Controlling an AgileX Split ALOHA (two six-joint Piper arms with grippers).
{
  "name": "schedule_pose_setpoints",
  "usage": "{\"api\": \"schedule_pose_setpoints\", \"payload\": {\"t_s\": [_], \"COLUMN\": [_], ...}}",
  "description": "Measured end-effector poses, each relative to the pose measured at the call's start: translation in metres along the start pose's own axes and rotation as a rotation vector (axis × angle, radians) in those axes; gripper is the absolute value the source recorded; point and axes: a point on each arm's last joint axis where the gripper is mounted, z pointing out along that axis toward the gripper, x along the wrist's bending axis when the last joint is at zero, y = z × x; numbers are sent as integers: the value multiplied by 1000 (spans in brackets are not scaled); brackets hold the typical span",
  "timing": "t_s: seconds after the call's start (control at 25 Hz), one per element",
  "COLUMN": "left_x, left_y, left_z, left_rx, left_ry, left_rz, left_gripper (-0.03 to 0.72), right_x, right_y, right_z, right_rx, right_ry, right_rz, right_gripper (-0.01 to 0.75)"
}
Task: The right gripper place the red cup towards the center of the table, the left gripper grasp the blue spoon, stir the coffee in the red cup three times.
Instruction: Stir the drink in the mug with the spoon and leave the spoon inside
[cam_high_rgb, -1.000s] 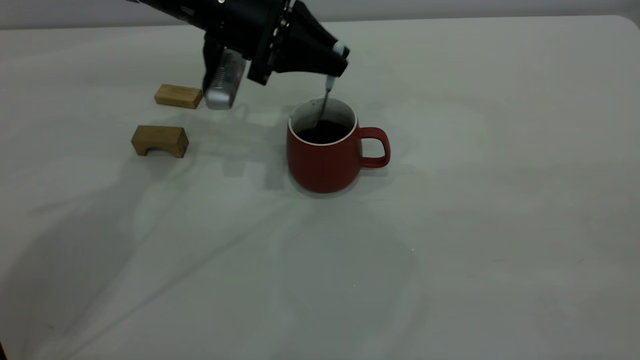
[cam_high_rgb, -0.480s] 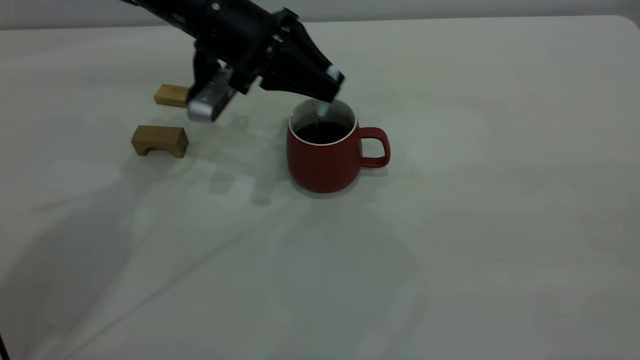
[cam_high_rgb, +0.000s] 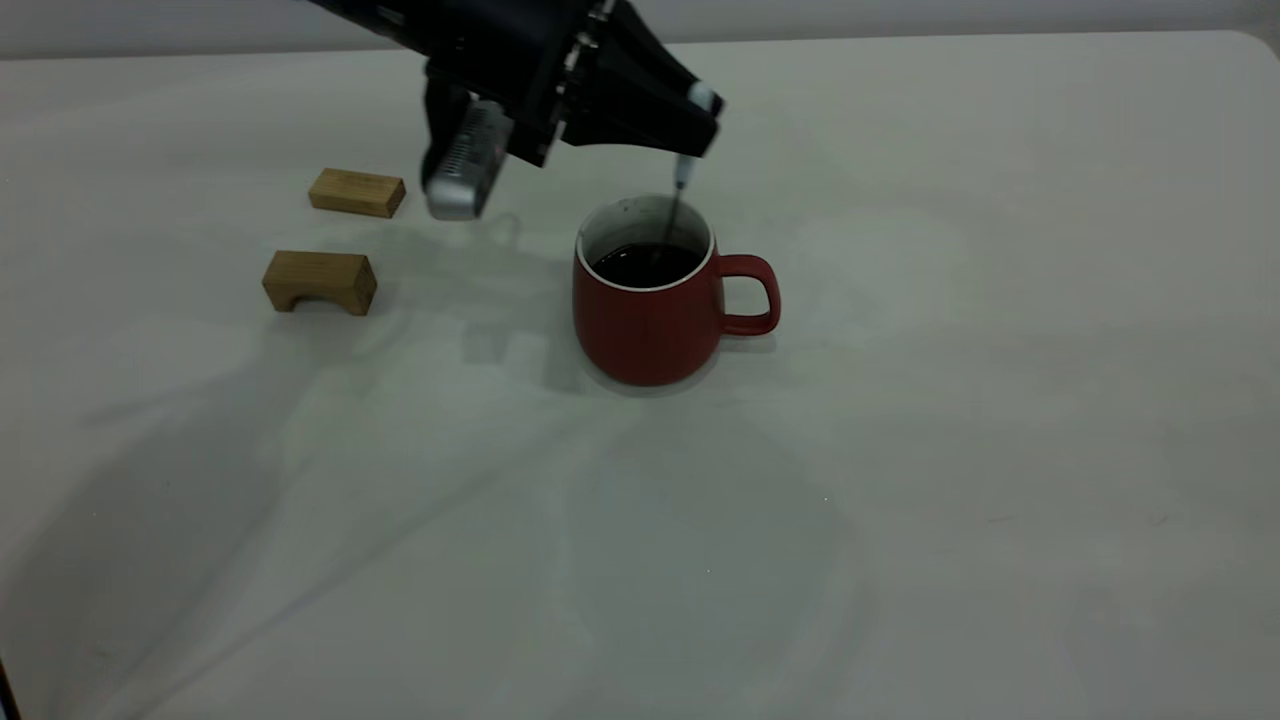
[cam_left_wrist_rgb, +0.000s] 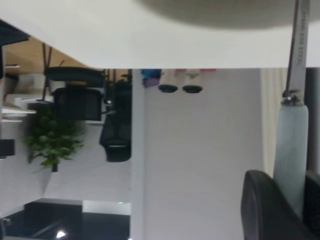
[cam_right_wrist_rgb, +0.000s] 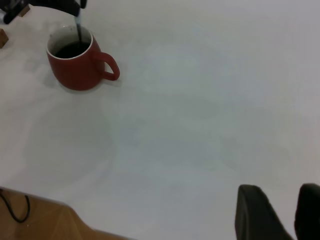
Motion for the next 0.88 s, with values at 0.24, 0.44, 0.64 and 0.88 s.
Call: {"api": "schedule_pose_setpoints", "payload": {"t_s": [0.24,0.44,0.64,0.88], "left_x": [12,14,6,3], "left_y": [-2,6,15,10], "left_z": [6,-9,-20,-8], "left_rx": [-10,-103,-138,-80], "left_ry": [129,170,98,52], "left_rz": [-23,-52,-8,19], "left_gripper": [168,168,168,168], "right_x": [0,0,0,0], "right_y": [0,0,0,0], "right_z": [0,0,0,0], "right_rx": [0,0,0,0], "right_ry": [0,0,0,0], "right_rz": [1,1,1,1], "right_gripper": [237,237,237,237]}}
